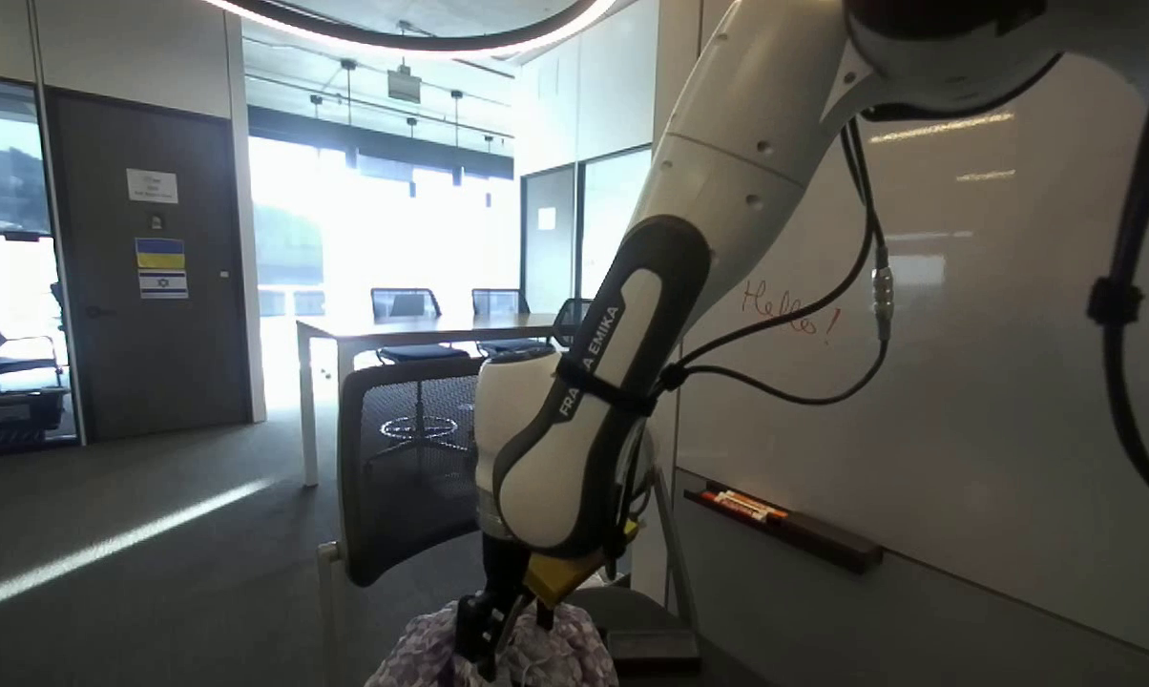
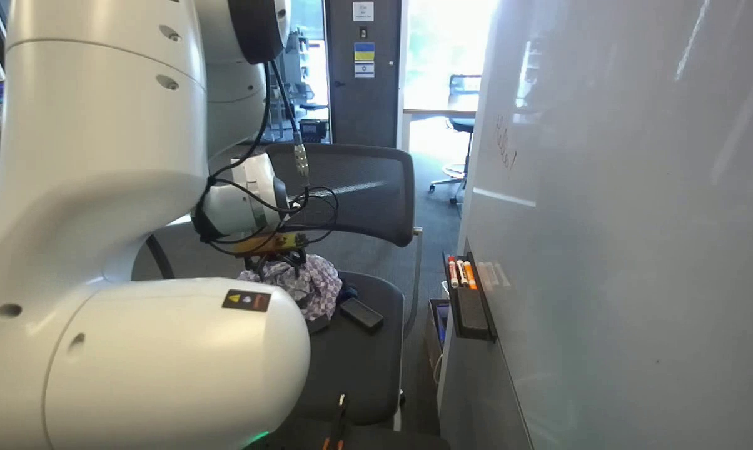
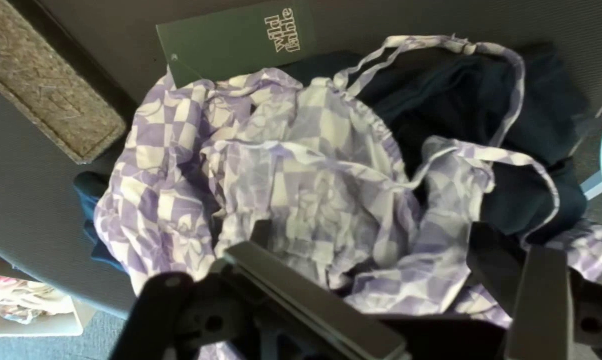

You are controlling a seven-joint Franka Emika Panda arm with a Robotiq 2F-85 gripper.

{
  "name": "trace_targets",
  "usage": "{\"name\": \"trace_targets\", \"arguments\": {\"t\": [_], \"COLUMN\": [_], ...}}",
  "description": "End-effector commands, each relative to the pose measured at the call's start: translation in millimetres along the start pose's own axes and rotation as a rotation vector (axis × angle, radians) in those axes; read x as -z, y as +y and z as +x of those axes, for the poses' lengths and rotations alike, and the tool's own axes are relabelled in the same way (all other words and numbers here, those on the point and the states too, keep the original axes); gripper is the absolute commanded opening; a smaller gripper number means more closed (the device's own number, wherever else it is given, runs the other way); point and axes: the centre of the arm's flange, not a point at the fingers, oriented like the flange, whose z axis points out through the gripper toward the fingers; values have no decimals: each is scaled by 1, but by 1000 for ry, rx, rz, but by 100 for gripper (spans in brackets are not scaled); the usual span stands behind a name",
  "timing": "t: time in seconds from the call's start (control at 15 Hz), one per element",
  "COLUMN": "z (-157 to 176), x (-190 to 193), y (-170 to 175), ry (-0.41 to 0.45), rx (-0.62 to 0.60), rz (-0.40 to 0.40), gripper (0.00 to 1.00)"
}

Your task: Pick up the pieces of cloth on the seat and put them on the backrest of the chair

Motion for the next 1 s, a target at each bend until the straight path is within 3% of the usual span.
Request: {"name": "trace_targets", "arguments": {"t": [0.0,0.13,0.67,0.93], "z": [36,44,52,26], "x": [-36,-40,-56,-24], "y": [7,16,29,35], "ry": [45,62,43,3], "rx": [-23,-30,-62,-93], "rz": [-47,-50,-63,-49], "gripper": [75,70,7,0]}}
